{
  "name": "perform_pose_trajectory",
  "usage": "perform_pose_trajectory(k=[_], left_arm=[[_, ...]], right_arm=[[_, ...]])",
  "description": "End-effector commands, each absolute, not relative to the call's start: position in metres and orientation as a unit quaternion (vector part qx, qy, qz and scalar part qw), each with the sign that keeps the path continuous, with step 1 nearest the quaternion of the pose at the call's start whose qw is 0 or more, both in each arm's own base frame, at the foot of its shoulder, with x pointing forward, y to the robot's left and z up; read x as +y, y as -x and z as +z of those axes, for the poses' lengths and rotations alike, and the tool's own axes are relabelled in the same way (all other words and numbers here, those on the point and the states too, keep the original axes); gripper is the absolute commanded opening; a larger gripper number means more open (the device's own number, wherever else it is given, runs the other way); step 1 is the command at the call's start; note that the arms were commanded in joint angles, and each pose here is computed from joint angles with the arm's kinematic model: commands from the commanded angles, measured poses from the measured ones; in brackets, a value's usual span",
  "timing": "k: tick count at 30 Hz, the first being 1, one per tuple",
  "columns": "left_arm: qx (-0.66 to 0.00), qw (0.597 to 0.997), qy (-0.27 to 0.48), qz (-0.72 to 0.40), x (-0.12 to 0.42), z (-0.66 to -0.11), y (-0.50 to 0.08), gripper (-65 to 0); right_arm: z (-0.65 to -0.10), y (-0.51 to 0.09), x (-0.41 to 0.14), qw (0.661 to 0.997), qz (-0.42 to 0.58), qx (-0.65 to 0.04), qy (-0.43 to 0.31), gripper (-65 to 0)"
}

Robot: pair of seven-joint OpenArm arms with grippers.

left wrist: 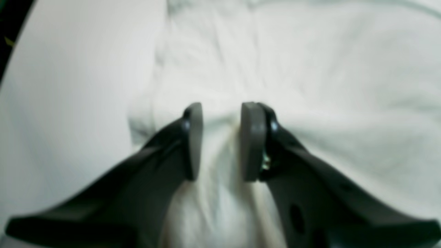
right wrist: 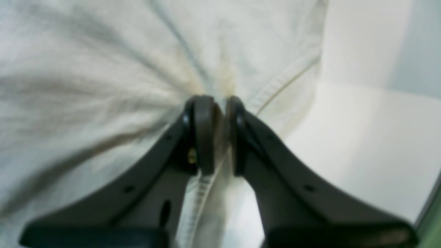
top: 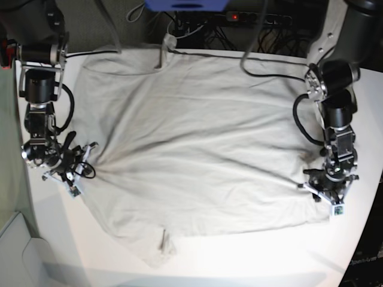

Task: Layout the t-shirt on the table in an organized manner, then fold the t-shirt properly
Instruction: 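Hold the shirt edges with both grippers and pull them apart to flatten, then move both grippers to the shirt's collar-side corners and grasp them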

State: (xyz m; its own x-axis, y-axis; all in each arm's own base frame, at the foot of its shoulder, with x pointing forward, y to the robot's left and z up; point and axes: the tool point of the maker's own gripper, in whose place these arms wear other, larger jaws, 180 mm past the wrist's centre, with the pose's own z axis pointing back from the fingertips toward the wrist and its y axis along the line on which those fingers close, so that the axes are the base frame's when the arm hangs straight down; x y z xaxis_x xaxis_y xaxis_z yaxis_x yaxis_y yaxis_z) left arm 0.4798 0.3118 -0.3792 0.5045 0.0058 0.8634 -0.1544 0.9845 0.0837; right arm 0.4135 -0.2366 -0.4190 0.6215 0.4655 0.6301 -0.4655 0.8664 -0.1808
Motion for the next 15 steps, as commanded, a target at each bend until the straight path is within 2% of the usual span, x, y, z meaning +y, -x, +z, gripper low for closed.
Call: perform_pose_trajectory(k=[1,7,15], left_arm=[[-0.541,0.836,-0.08,0.045,0.313,-0.344,-0.498,-46.3],[-0.562,0.82,-0.092,0.053,0.316,-0.295,-0.497,-46.2],[-0.476,0.872,-0.097,0.063,0.325,-0.303,-0.426,-46.2]], right_arm=[[-0.392,-0.433,-0.244,0.887,0.254,-0.385,0.015,-57.7],[-0.373,-0.438,-0.241,0.876,0.267,-0.401,0.033,-57.7],[-0.347,-0.41,-0.227,0.86,0.306,-0.4,0.087,-57.3]])
